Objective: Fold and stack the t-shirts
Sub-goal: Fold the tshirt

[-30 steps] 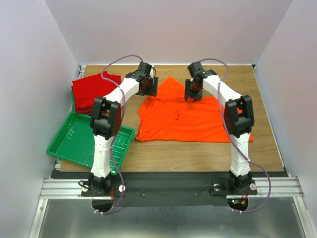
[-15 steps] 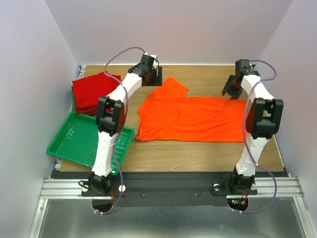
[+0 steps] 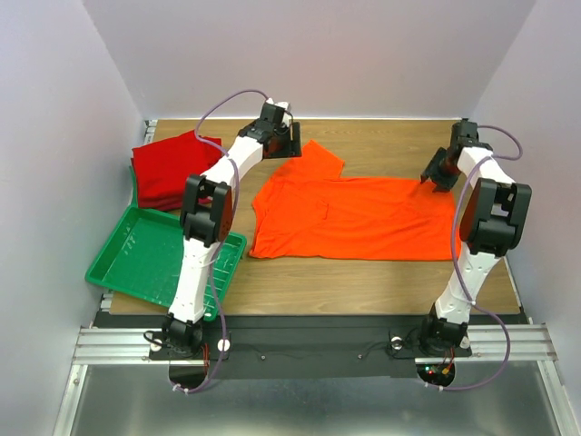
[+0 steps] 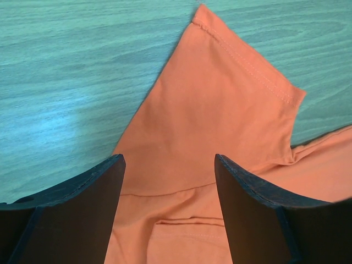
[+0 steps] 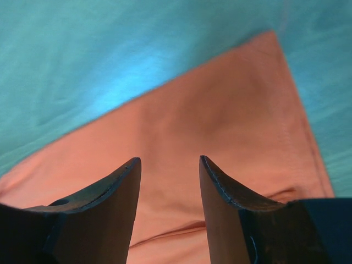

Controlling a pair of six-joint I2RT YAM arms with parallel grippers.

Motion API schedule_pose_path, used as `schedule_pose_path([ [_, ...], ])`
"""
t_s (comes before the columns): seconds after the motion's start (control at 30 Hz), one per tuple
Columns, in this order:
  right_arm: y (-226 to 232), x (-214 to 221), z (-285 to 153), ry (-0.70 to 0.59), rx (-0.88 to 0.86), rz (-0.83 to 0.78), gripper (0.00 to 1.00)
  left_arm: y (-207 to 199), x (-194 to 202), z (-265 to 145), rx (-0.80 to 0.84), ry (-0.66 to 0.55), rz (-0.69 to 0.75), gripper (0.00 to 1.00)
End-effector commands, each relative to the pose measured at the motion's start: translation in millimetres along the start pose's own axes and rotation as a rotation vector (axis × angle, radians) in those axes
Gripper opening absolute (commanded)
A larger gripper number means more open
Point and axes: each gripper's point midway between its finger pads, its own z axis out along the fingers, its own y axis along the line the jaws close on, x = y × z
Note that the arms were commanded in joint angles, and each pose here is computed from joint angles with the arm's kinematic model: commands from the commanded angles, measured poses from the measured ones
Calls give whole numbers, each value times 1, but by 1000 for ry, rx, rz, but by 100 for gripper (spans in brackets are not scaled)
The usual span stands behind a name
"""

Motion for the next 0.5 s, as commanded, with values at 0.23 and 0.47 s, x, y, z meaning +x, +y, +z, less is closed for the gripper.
schedule_pose_path([
  [0.23, -7, 17, 22, 18, -21, 5, 52, -32, 4, 3, 95, -9, 24, 77],
  [0.47, -25, 36, 28, 51, 42, -10, 52, -19, 38, 11, 64, 70, 29, 77],
])
